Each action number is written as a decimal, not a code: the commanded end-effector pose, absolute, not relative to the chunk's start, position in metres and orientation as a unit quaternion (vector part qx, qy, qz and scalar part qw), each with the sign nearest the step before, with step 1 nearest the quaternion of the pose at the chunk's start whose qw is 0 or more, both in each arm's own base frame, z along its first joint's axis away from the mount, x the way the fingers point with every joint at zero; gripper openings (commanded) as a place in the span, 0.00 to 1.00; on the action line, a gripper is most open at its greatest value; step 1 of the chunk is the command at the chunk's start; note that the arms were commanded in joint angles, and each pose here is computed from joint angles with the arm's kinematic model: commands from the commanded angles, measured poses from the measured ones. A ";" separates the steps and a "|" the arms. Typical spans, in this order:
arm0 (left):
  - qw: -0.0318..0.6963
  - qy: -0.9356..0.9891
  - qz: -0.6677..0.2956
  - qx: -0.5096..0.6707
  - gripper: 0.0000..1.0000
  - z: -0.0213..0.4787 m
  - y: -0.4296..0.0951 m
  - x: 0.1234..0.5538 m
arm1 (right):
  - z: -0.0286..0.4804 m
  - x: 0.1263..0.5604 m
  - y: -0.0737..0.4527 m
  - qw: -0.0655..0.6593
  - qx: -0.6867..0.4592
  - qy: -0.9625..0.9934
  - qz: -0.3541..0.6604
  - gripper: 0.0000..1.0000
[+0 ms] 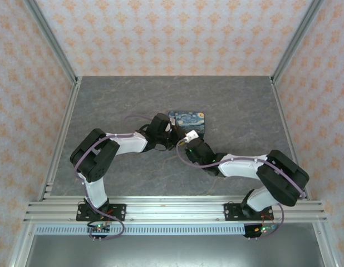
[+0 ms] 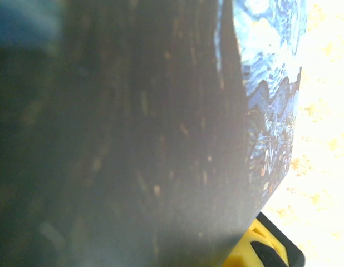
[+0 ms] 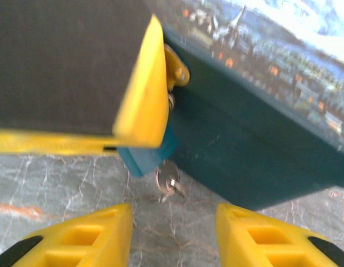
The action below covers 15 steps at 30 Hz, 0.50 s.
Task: Unlock a padlock with a key
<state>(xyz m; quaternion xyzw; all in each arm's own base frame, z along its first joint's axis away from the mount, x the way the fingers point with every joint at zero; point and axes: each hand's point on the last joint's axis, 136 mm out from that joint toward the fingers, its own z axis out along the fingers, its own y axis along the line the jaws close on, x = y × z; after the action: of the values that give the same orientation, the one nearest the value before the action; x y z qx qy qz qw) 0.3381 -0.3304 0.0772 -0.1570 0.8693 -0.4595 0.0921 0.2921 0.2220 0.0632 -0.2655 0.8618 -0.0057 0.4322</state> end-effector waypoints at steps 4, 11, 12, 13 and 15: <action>0.096 0.858 -0.487 -0.135 0.00 0.107 -0.335 0.338 | 0.071 0.308 0.229 0.450 -0.263 0.853 -0.027 0.41; 0.097 0.858 -0.486 -0.134 0.00 0.107 -0.334 0.338 | 0.066 0.314 0.225 0.446 -0.249 0.859 -0.024 0.37; 0.097 0.858 -0.486 -0.134 0.00 0.106 -0.334 0.337 | 0.066 0.314 0.223 0.446 -0.246 0.861 -0.023 0.36; 0.096 0.859 -0.485 -0.134 0.00 0.105 -0.334 0.337 | 0.067 0.315 0.222 0.446 -0.243 0.861 -0.022 0.35; 0.096 0.859 -0.484 -0.134 0.00 0.105 -0.333 0.336 | 0.069 0.317 0.219 0.447 -0.236 0.863 -0.017 0.33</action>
<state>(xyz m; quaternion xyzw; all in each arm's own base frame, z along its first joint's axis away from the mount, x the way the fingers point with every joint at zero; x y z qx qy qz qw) 0.3348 -0.3318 0.0819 -0.1517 0.8678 -0.4654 0.0857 0.3081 0.2205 0.0577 -0.2575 0.8647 -0.0209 0.4307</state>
